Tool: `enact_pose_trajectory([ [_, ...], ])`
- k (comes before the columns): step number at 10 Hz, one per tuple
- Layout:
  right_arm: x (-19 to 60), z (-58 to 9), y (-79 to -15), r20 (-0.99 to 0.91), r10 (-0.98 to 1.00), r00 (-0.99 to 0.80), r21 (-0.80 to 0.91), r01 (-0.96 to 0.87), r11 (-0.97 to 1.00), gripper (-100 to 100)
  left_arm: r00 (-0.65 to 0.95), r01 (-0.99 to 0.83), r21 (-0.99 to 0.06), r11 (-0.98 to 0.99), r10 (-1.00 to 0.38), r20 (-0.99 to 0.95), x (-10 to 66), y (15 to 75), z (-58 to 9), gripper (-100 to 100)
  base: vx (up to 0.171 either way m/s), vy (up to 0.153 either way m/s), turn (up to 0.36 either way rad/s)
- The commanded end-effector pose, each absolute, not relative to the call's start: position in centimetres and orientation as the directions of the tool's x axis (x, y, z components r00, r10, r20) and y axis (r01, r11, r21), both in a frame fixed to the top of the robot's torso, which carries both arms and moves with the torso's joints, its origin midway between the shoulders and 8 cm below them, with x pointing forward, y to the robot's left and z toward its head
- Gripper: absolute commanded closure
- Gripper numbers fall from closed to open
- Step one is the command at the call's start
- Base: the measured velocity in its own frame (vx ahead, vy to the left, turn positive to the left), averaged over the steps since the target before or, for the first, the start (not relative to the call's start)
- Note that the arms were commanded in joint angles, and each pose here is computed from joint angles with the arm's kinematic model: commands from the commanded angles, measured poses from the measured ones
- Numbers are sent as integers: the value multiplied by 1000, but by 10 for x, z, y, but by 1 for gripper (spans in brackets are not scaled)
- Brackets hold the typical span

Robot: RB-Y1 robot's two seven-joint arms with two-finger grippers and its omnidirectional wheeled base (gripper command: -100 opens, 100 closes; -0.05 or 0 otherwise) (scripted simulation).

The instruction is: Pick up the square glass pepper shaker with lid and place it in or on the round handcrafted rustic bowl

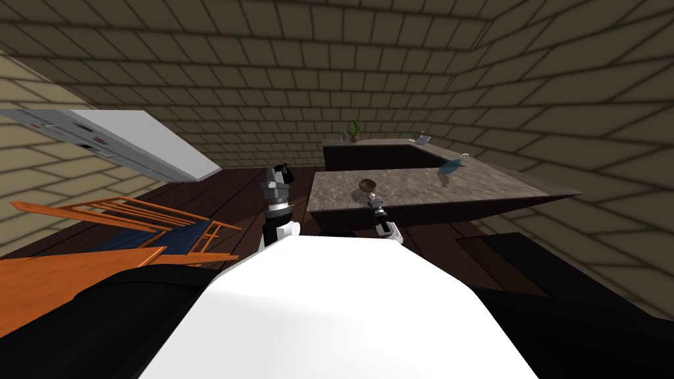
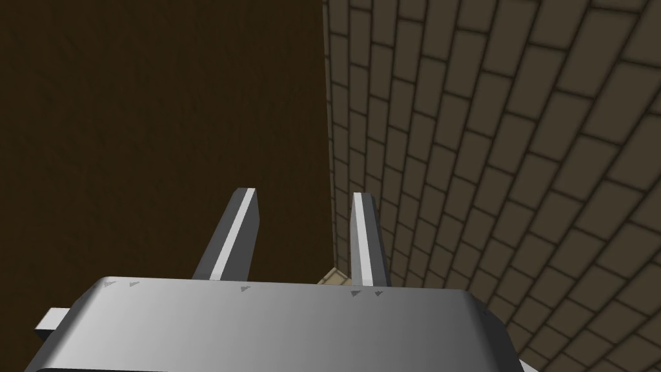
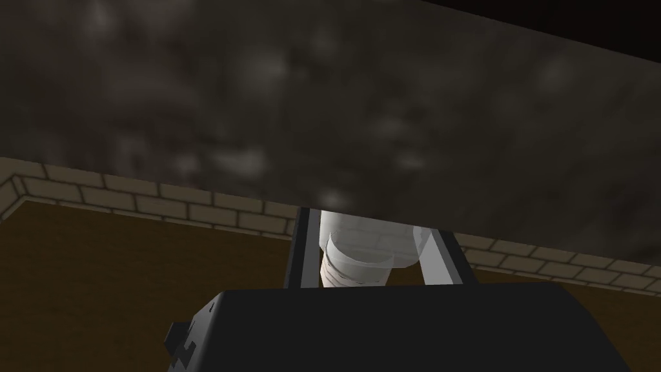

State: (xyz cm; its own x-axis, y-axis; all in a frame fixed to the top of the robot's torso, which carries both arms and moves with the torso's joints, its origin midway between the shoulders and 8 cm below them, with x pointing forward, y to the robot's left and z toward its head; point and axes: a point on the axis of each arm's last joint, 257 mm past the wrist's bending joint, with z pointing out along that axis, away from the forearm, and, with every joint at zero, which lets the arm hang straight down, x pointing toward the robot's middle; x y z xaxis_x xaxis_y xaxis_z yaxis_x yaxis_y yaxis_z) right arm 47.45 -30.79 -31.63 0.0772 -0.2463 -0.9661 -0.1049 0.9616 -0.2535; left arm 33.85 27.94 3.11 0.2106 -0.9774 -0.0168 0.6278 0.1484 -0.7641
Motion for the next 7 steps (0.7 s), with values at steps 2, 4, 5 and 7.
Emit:
enact_pose_trajectory([
  [2,453,-318,-320,-966,-253,59,-257,-74,964,100,211,628,-764,148,-977,-17,338,279,31,0,22,-15,92],
  [4,436,-315,-330,-963,-264,53,-267,-50,962,100,211,628,-764,148,-977,-17,338,279,31,0,23,-15,102],
  [5,435,-312,-330,-962,-268,58,-270,-49,962,100,211,628,-764,148,-977,-17,338,279,31,0,22,-13,67],
  [7,429,-310,-334,-961,-271,52,-273,-39,961,100,211,628,-764,148,-977,-17,338,279,31,0,14,-15,70],
])
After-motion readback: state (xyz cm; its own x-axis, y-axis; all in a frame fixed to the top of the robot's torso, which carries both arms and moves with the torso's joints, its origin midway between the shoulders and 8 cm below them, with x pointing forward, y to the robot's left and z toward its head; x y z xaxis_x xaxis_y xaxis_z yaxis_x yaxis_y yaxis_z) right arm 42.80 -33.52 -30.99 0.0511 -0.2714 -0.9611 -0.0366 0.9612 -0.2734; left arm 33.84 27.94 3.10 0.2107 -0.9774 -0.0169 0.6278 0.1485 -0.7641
